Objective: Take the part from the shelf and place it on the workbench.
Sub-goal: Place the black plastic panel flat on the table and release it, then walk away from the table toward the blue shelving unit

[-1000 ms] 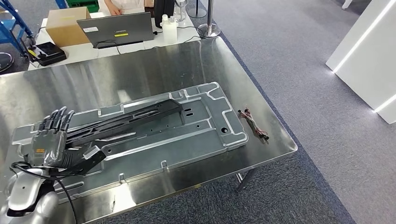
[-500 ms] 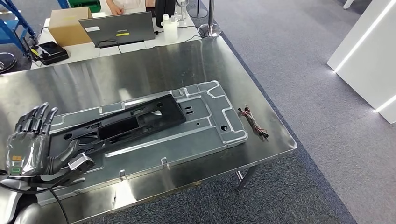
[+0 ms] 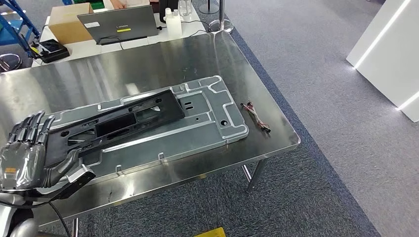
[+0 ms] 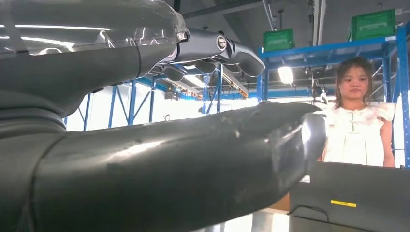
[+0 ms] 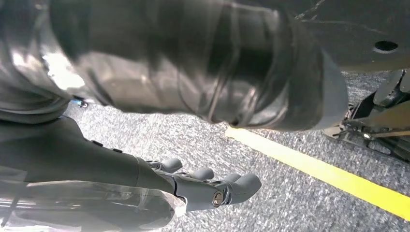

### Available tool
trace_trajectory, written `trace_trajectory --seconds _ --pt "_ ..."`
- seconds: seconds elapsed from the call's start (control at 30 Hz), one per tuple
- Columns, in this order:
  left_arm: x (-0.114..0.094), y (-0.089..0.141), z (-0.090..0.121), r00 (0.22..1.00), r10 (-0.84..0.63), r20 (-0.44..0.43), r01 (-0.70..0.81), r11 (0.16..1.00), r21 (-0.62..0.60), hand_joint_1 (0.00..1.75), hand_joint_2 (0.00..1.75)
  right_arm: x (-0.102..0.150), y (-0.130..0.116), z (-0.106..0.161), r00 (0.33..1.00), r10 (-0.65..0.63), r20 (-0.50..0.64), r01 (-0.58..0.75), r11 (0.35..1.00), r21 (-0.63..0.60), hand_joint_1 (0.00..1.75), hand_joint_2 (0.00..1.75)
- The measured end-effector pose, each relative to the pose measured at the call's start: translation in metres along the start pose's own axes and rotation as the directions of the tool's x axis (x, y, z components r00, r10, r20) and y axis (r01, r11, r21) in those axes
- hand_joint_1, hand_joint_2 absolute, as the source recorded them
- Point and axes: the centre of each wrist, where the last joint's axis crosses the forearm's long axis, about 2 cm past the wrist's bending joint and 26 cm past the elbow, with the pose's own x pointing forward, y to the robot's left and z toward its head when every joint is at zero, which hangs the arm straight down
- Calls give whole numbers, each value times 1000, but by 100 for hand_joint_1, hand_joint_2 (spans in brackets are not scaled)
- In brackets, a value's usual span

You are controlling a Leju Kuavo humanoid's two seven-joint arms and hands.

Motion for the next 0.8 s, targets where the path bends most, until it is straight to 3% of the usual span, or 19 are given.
trace_trajectory --seconds 0.8 --pt "-1 3 -1 1000 -18 -2 19 999 38 0 0 1 -10 1 1000 -24 19 25 999 -26 0 0"
